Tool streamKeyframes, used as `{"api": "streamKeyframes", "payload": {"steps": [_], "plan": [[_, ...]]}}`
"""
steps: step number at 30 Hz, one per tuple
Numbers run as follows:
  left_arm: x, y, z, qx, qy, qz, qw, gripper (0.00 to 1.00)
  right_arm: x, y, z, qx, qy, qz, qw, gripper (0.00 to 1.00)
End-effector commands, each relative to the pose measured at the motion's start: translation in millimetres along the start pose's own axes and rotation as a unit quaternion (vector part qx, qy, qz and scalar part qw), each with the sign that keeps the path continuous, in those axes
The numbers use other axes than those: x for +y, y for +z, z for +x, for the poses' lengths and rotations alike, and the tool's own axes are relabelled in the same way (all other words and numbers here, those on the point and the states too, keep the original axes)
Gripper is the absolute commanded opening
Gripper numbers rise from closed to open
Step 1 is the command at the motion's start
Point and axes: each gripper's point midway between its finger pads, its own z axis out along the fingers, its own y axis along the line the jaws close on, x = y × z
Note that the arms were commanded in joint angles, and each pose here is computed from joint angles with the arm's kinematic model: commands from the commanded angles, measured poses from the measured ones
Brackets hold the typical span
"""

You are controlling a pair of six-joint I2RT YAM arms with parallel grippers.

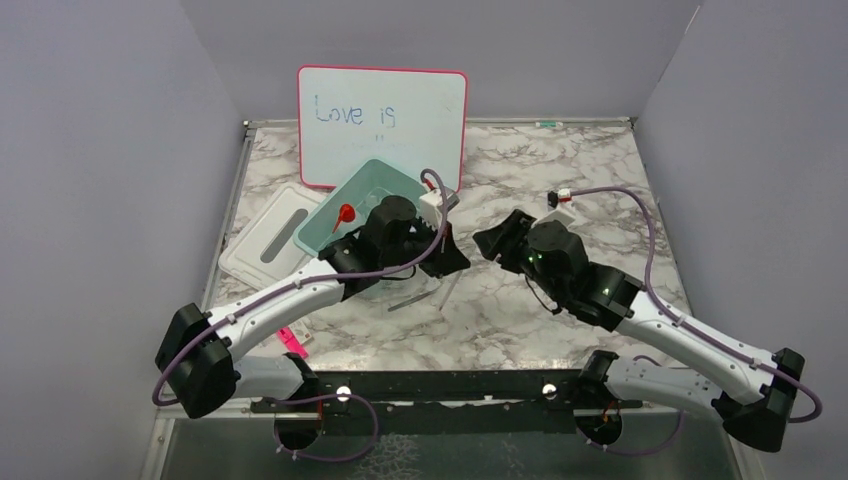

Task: Organize the chemistry lab equipment

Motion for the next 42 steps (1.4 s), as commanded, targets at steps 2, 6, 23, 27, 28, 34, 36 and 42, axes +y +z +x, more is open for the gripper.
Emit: {"api": "streamKeyframes", "payload": {"steps": [2,6,23,27,28,34,36,42], "plan": [[40.7,-19.6,-13.5,0.075,0.145,-0.118,0.98,0.0,-3.5,-17.7,-12.1,-0.01,-0.014,-0.004,1.0,0.59],[90.5,-42.6,-45.8,0.094,0.196,-0.236,0.947,0.0,-1.4,-34.3,-28.5,-0.033,-0.025,-0.023,0.999,0.6],[192.4,-84.7,-32.9,0.188,0.171,-0.319,0.913,0.0,-15.9,-47.7,-34.1,-0.041,-0.015,-0.004,0.999,0.59],[210.3,-87.3,-24.2,0.212,0.157,-0.33,0.906,0.0,-16.5,-44.4,-27.2,-0.031,-0.012,-0.005,0.999,0.59],[213.3,-87.5,-23.7,0.214,0.151,-0.328,0.908,0.0,-16.3,-43.8,-25.5,-0.028,-0.012,-0.006,1.0,0.59],[216.4,-79.2,-13.8,0.227,0.127,-0.292,0.92,0.0,-17.2,-42.4,-20.2,-0.018,-0.013,-0.006,1.0,0.59],[217.2,-74.8,-10.2,0.236,0.118,-0.284,0.922,0.02,-17.4,-42.8,-20.0,-0.018,-0.011,-0.006,1.0,0.59],[227.1,-69.4,-7.2,0.265,0.096,-0.292,0.914,0.02,-16.6,-43.3,-18.6,-0.014,-0.005,-0.009,1.0,0.58]]}}
